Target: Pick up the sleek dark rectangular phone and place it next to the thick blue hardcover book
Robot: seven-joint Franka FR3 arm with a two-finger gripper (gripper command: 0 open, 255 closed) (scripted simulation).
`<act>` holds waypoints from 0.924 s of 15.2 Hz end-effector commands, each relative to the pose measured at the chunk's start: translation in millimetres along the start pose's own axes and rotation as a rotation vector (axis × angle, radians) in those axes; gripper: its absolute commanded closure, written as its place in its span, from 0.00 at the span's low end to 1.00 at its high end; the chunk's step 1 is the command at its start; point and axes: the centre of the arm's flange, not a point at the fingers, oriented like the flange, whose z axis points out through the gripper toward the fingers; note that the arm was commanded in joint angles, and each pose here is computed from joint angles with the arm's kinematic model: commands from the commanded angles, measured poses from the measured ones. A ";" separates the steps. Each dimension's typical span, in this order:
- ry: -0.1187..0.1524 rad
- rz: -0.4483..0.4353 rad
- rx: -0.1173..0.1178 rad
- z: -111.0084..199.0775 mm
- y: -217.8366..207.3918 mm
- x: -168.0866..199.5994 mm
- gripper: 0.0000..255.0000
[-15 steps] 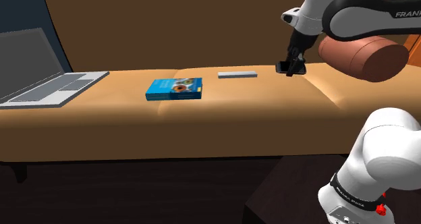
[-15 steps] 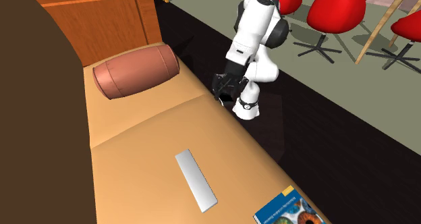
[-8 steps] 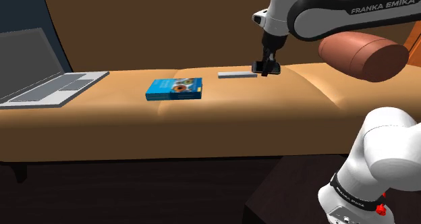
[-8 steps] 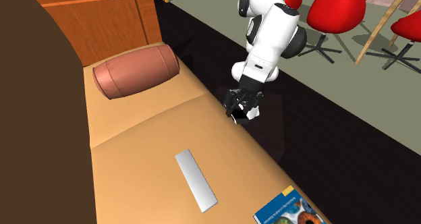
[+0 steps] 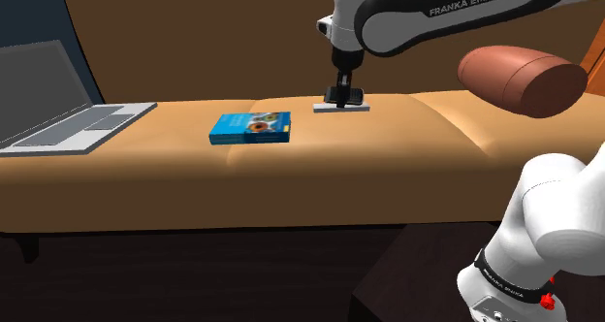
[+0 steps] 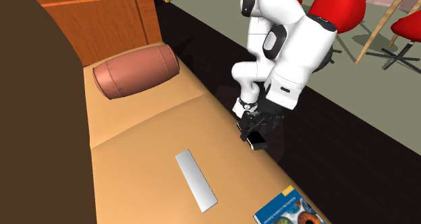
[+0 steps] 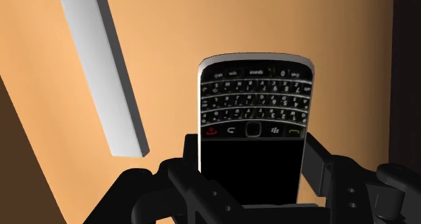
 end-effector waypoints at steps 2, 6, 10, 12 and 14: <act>0.000 0.000 0.001 2.6 -3.6 40.7 1.00; 0.000 0.000 0.001 5.8 -5.7 93.3 1.00; 0.000 0.000 0.001 21.2 -11.5 101.3 1.00; 0.000 0.000 0.001 31.1 -15.1 100.4 1.00; 0.000 0.000 0.001 41.0 -18.6 99.6 1.00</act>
